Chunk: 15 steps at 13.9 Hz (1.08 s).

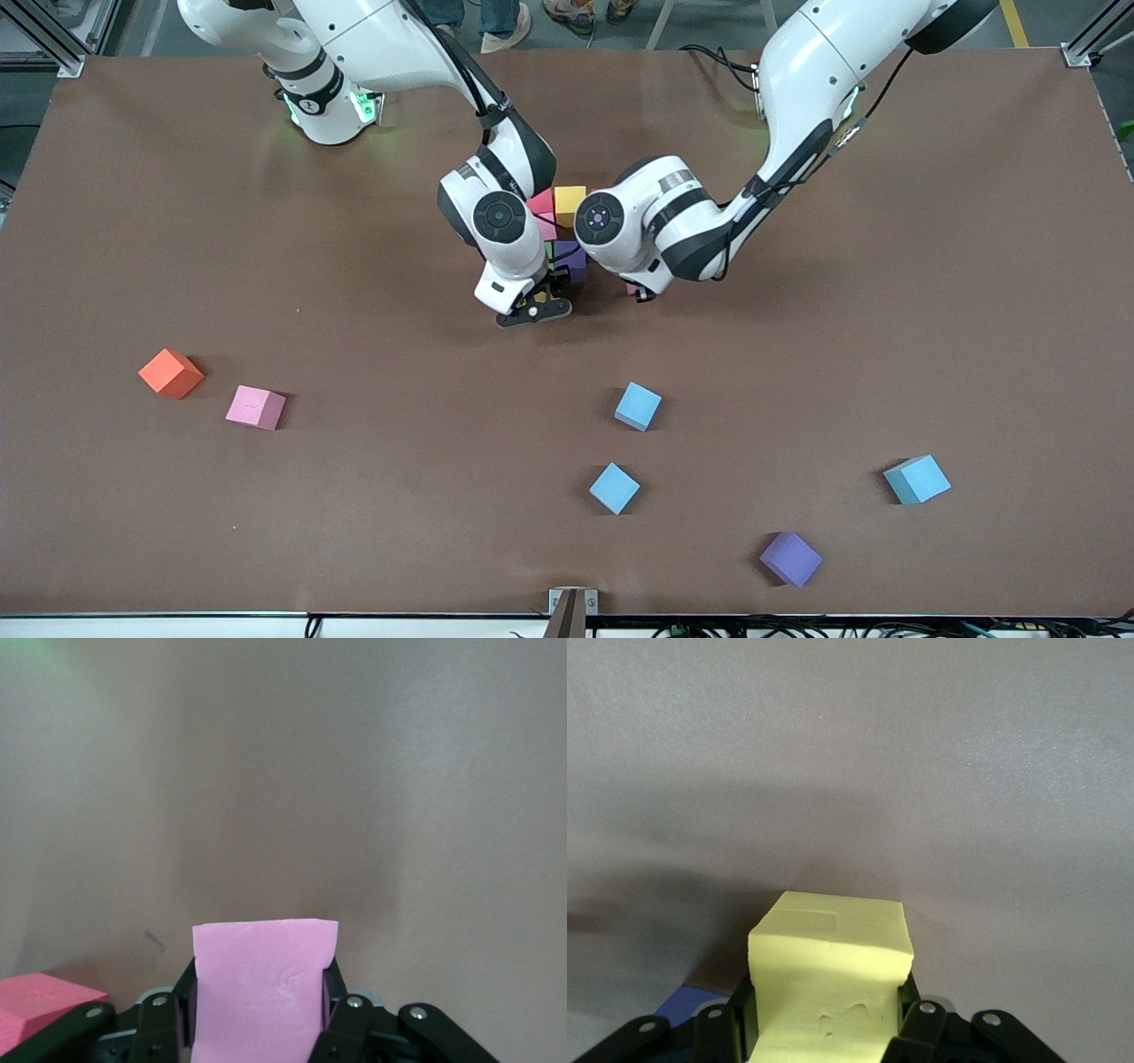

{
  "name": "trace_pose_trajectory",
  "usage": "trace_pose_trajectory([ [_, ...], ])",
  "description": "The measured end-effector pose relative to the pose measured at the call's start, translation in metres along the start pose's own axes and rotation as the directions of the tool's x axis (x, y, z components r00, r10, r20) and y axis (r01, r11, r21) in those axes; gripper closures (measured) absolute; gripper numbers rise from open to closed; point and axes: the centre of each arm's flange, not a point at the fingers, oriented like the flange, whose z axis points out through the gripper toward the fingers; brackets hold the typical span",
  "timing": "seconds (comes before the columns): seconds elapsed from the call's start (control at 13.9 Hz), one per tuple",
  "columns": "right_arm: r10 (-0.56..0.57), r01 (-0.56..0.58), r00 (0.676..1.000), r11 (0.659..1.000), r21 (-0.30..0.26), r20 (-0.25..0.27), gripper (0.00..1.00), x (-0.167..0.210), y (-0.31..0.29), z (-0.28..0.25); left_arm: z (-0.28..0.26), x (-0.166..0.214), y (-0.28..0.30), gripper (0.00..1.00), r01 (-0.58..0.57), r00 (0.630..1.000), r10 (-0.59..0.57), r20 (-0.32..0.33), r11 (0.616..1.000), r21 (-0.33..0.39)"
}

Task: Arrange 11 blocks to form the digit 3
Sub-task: 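Place the yellow cube below green with the right gripper while the left gripper carries pink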

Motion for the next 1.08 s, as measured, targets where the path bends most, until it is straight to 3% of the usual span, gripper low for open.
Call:
trace_pose_trajectory([
  [0.14, -0.001, 0.001, 1.0, 1.0, -0.002, 0.006, 0.6, -0.001, 0.0, 0.001, 0.004, -0.005, -0.01, 0.47, -0.011, 1.0, 0.01, -0.022, 1.0, -0.026],
  [0.43, -0.005, 0.005, 1.0, 1.0, -0.003, 0.011, 0.58, -0.004, -0.002, 0.003, 0.01, -0.01, -0.02, 0.47, -0.027, 0.999, 0.025, -0.047, 0.998, -0.049],
  [0.5, -0.005, 0.005, 1.0, 1.0, -0.003, 0.013, 0.51, -0.005, -0.002, 0.004, 0.01, -0.011, -0.021, 0.47, -0.031, 0.998, 0.028, -0.05, 0.998, -0.054],
  [0.72, -0.005, 0.005, 1.0, 1.0, -0.005, 0.018, 0.03, -0.007, -0.002, 0.006, 0.011, -0.013, -0.026, 0.47, -0.041, 0.998, 0.038, -0.055, 0.997, -0.06],
  [1.08, -0.001, 0.001, 1.0, 1.0, 0.006, -0.007, 0.0, 0.001, -0.003, -0.005, 0.009, -0.017, -0.034, 0.47, -0.046, 0.998, 0.042, -0.055, 0.997, -0.066],
])
